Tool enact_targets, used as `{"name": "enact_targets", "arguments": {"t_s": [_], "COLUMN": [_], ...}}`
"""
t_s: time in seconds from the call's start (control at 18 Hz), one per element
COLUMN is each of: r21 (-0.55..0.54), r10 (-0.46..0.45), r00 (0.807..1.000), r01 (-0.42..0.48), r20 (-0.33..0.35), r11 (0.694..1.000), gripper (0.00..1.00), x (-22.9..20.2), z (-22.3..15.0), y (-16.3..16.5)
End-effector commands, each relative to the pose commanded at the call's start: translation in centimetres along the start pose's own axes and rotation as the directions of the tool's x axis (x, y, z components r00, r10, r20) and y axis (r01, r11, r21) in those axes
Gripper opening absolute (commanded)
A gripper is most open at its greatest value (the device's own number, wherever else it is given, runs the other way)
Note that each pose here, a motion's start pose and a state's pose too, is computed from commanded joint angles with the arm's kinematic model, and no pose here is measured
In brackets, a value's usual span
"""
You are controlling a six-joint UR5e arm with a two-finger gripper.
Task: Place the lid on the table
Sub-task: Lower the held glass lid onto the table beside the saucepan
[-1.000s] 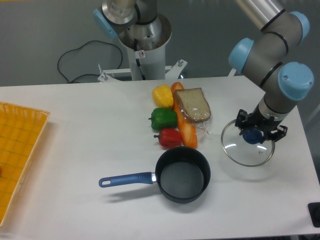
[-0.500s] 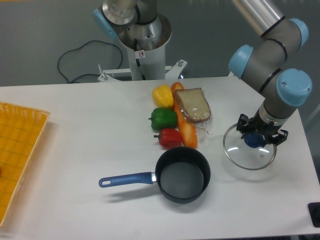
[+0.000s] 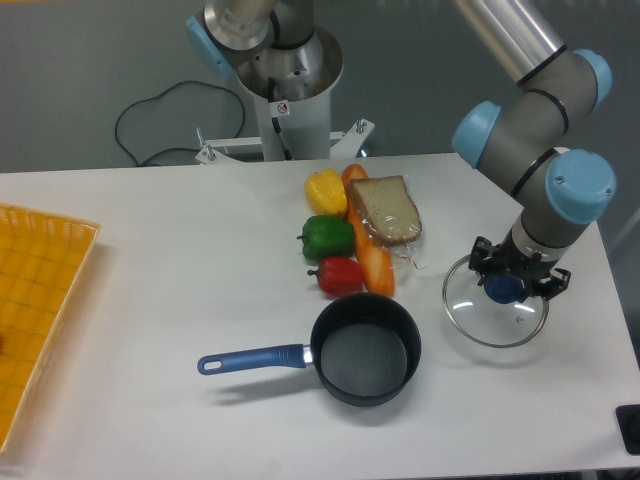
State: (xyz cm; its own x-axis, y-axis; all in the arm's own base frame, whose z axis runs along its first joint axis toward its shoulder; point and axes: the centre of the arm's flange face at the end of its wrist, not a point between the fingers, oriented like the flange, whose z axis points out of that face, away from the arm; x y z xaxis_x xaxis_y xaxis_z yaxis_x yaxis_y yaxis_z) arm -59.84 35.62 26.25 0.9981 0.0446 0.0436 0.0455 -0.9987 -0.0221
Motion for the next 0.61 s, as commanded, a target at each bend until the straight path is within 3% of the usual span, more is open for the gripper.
{"name": "enact_targets", "arguments": {"t_s": [0.61], "r21": [0.013], "r10": [0.003], "r00": [0.999], "r01": [-0.003], "r20": [0.036], "r11": [1.0], "gripper": [0.56], "x": [-0.85], "z": [0.89], "y": [-0.29]}}
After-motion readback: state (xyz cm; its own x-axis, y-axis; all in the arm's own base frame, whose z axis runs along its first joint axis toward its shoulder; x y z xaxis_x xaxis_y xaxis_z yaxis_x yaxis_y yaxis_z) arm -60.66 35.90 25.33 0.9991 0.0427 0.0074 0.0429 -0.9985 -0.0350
